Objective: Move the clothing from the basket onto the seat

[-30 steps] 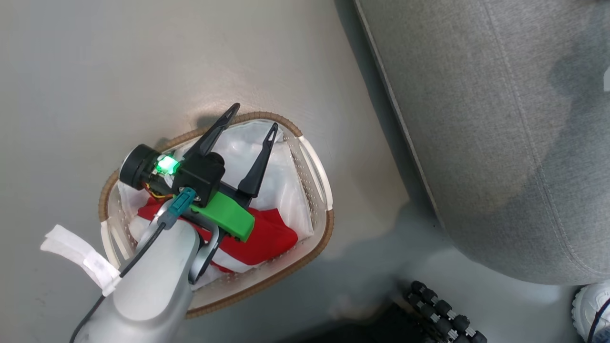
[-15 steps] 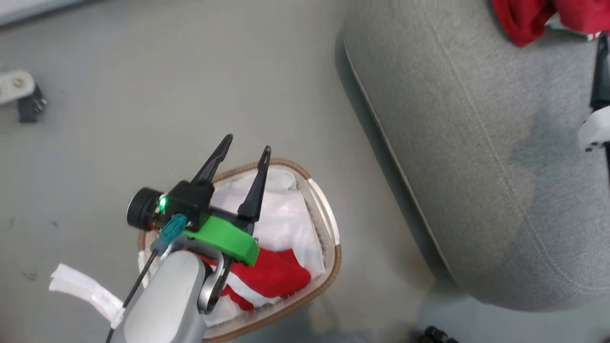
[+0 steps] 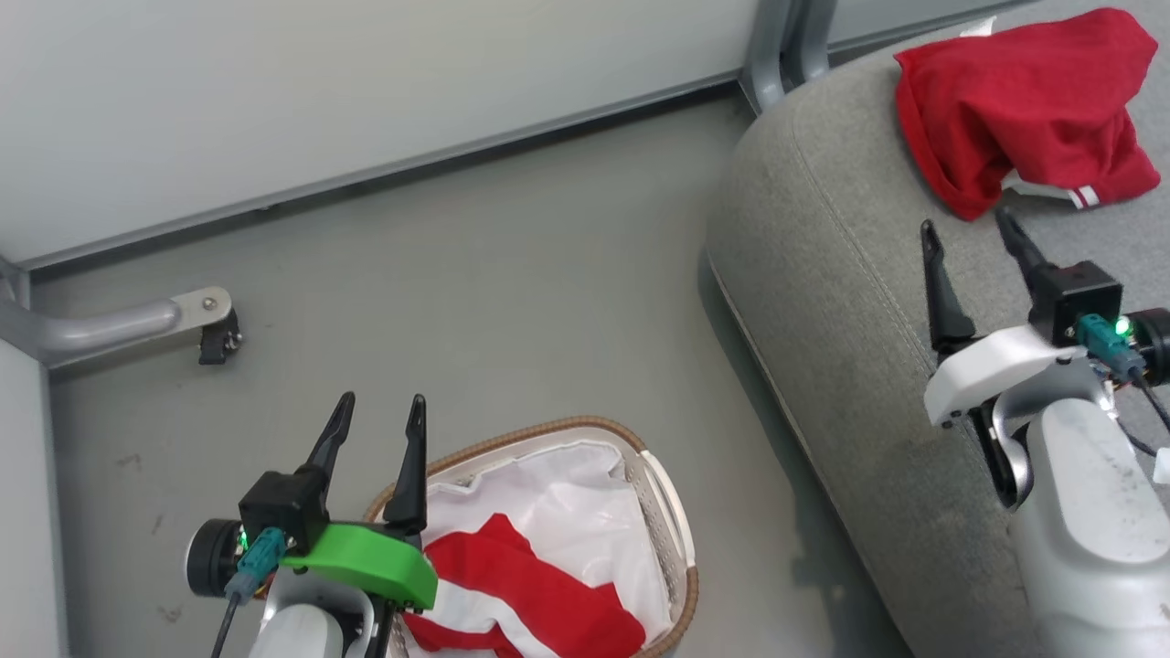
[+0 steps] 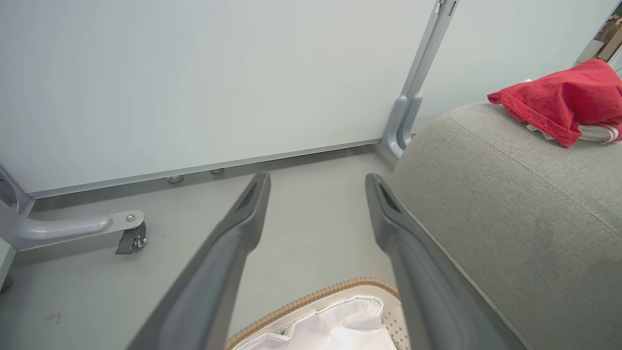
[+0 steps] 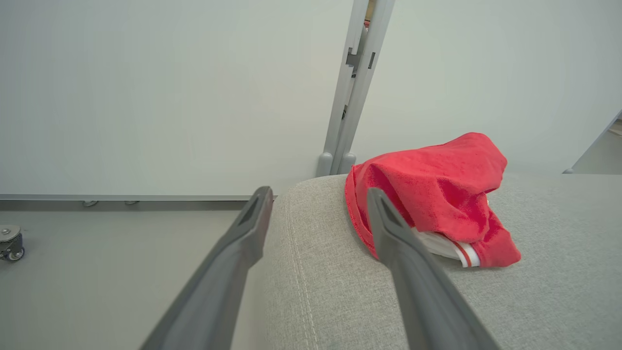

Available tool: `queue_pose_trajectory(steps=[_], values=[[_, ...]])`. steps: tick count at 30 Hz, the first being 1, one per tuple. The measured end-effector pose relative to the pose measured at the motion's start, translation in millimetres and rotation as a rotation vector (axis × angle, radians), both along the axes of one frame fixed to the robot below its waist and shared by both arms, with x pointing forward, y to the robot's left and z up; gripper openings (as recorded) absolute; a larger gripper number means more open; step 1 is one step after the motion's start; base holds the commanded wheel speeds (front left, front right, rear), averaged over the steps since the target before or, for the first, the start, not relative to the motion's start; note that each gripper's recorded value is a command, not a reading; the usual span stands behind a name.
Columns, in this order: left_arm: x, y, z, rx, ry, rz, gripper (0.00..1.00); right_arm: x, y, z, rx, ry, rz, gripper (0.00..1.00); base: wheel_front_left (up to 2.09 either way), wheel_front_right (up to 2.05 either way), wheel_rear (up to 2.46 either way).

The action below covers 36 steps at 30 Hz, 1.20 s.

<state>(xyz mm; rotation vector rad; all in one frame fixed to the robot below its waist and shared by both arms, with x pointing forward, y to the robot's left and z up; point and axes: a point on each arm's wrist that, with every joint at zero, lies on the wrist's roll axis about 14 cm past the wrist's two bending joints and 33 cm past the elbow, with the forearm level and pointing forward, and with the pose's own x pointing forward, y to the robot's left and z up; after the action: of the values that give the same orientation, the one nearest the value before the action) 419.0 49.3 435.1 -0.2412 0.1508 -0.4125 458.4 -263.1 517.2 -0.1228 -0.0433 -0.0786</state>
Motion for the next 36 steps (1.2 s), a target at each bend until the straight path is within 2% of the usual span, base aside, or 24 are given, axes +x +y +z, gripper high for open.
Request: queue_pose_trajectory(steps=[7,16,23,36], values=[[-20.1,52.1,14.3,0.031,-0.029,0.165,1.00,-19.4,50.1,11.5,0.083,-0.060,0.084,1.00,0.00,0.00,0.00],[-43.5,105.2,18.8,0.029,-0.030,0.330,1.00,-38.1,100.0,-0.9,0.155,-0.039,0.203,1.00,0.00,0.00,0.00],[-61.1,120.3,13.2,0.005,-0.002,0.390,1.00,-56.8,110.0,-17.0,0.216,0.002,0.221,1.00,0.00,0.00,0.00],[-66.8,123.6,5.6,0.001,0.025,0.407,1.00,-64.0,120.6,-28.6,0.210,0.038,0.251,1.00,0.00,0.00,0.00]])
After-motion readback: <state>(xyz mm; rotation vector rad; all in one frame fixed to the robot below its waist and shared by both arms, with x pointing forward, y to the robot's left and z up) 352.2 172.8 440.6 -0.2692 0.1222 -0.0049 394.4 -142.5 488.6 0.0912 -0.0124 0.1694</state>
